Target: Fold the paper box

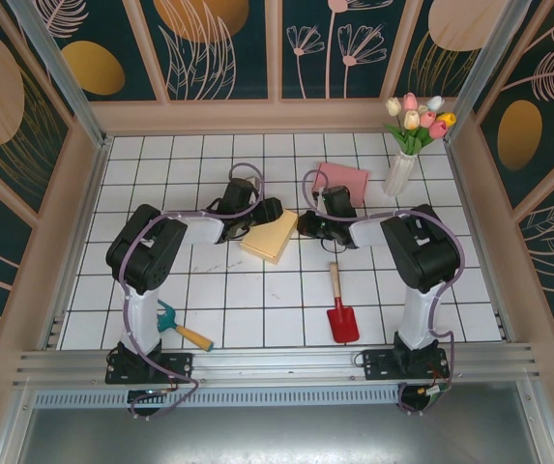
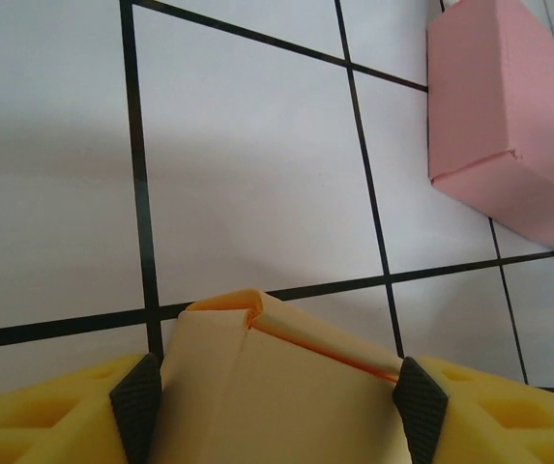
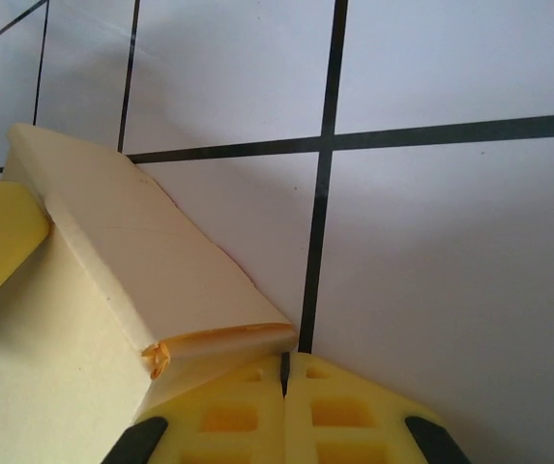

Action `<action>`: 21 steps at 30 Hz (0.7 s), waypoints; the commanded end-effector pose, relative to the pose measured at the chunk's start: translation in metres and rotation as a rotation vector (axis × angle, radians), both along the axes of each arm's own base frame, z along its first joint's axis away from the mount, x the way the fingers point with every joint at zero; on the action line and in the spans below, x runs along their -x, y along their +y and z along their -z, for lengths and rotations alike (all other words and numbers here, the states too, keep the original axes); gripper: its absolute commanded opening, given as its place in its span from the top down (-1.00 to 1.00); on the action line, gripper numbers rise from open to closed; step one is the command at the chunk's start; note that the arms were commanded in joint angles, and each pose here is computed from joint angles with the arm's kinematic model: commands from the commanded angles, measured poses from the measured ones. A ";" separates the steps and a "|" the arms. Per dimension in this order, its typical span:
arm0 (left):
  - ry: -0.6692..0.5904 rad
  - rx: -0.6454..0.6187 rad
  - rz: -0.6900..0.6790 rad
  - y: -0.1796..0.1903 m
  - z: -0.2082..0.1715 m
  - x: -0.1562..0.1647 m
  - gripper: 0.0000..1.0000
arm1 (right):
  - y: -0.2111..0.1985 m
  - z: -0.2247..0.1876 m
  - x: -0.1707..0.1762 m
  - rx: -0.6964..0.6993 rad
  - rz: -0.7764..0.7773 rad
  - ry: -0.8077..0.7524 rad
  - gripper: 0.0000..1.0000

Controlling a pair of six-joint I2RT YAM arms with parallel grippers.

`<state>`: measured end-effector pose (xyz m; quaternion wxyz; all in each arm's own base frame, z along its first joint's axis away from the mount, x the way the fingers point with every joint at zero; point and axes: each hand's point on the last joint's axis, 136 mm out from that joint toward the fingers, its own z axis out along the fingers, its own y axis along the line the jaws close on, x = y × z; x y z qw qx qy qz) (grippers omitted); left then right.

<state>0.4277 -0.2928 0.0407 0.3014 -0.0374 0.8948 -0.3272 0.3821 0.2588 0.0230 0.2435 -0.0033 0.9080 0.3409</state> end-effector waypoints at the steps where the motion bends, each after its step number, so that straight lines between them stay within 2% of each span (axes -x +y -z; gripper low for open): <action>1: 0.076 0.099 0.093 -0.026 0.006 0.024 -0.35 | 0.018 -0.020 -0.004 -0.062 -0.026 -0.038 1.00; 6: 0.085 0.003 -0.089 0.032 0.006 0.015 -0.41 | -0.019 -0.003 0.014 0.100 0.045 -0.035 1.00; 10: 0.079 -0.078 -0.190 0.073 0.004 0.022 -0.45 | -0.030 -0.005 0.044 0.104 0.033 -0.048 1.00; 13: 0.073 -0.076 -0.193 0.082 0.003 0.040 -0.44 | -0.033 -0.006 0.071 0.130 0.019 -0.069 1.00; 17: 0.058 0.000 -0.171 0.085 0.000 0.067 -0.41 | -0.018 -0.008 0.104 0.127 -0.036 -0.100 1.00; 21: 0.077 0.040 -0.146 0.081 0.008 0.084 -0.40 | -0.006 -0.010 0.113 0.110 -0.062 -0.116 1.00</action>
